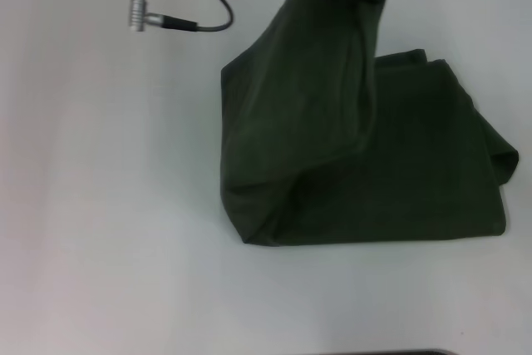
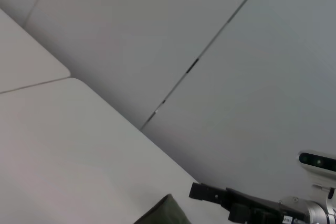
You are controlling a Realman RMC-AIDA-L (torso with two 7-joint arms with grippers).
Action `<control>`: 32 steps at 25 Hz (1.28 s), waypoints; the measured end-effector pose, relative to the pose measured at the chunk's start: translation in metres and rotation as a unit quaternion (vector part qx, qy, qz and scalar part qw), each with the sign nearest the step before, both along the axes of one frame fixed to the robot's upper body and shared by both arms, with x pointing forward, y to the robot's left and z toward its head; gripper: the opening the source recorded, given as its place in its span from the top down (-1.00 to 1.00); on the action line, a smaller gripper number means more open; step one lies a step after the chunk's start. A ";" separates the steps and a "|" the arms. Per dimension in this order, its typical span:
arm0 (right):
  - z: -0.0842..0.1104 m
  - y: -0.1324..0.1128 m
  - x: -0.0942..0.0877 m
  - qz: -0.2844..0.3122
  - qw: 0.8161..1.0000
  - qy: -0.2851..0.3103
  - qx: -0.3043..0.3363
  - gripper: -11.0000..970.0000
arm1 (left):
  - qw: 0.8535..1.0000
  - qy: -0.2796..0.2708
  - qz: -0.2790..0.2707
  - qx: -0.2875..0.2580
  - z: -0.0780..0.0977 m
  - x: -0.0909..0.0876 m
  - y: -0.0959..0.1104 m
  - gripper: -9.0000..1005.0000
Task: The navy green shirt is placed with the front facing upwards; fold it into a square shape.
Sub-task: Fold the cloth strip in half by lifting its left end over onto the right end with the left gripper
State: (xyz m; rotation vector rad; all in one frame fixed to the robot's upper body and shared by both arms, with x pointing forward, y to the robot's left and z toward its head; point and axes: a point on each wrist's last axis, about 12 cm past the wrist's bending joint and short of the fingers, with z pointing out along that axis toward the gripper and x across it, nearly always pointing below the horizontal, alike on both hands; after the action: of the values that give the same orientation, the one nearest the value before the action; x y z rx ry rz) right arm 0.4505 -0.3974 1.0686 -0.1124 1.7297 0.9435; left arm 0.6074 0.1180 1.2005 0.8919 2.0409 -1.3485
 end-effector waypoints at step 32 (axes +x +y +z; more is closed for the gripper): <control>0.001 -0.015 -0.013 -0.003 1.000 0.015 -0.014 -0.86 | 0.999 -0.036 -0.015 0.016 -0.019 -0.013 -0.087 0.98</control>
State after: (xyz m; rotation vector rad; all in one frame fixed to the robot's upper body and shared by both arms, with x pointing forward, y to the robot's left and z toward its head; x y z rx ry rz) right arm 0.4379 -0.4125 1.0694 -0.1124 1.7697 0.9209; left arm 0.5949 0.0309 1.1815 0.9752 2.0055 -1.2846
